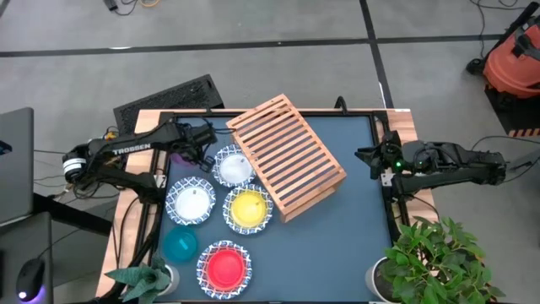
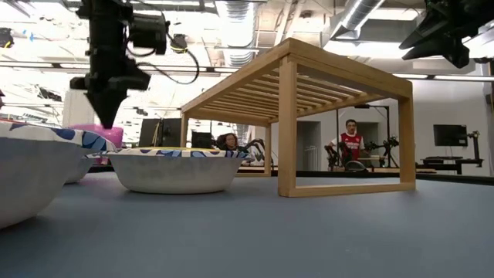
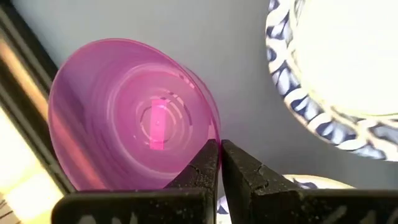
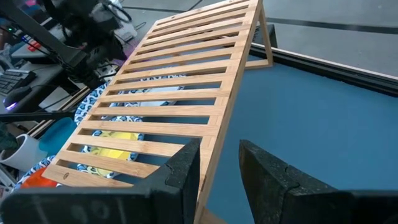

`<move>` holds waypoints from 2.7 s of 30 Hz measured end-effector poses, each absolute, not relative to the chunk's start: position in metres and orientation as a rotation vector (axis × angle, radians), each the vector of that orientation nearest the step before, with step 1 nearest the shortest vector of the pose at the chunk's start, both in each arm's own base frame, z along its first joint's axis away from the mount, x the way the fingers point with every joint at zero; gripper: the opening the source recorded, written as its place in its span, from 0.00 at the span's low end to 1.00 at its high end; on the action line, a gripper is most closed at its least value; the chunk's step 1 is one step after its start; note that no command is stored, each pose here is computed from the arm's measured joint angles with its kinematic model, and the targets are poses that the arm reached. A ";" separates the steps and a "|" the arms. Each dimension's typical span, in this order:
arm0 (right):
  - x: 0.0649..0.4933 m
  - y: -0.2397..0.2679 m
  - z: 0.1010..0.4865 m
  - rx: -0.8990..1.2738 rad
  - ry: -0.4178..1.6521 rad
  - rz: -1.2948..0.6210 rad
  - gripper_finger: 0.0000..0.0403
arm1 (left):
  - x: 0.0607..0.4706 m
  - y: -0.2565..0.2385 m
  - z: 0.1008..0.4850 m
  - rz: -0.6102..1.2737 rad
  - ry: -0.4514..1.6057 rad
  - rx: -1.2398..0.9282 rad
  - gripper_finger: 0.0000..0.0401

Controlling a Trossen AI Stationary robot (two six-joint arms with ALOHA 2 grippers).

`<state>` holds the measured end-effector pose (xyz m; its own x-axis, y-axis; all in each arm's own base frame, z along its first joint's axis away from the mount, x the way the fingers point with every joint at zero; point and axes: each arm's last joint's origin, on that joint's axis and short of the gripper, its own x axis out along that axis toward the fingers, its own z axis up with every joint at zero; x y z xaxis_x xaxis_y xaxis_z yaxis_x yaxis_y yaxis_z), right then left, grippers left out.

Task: Place and stack bowls onto a shelf
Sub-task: Put the violet bowl on the shelf

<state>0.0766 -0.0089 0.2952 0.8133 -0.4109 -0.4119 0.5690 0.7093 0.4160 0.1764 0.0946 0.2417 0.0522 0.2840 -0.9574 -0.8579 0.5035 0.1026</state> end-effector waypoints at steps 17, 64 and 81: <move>0.077 -0.009 0.295 0.567 0.298 -0.554 0.34 | 0.191 0.090 0.383 0.875 0.816 -0.488 0.00; 0.152 0.025 0.249 0.500 0.931 -0.765 0.05 | 0.245 0.078 0.418 0.638 0.549 -0.342 0.00; 0.140 0.003 0.251 0.511 0.871 -0.997 0.05 | 0.270 0.084 0.398 0.510 0.657 -0.312 0.00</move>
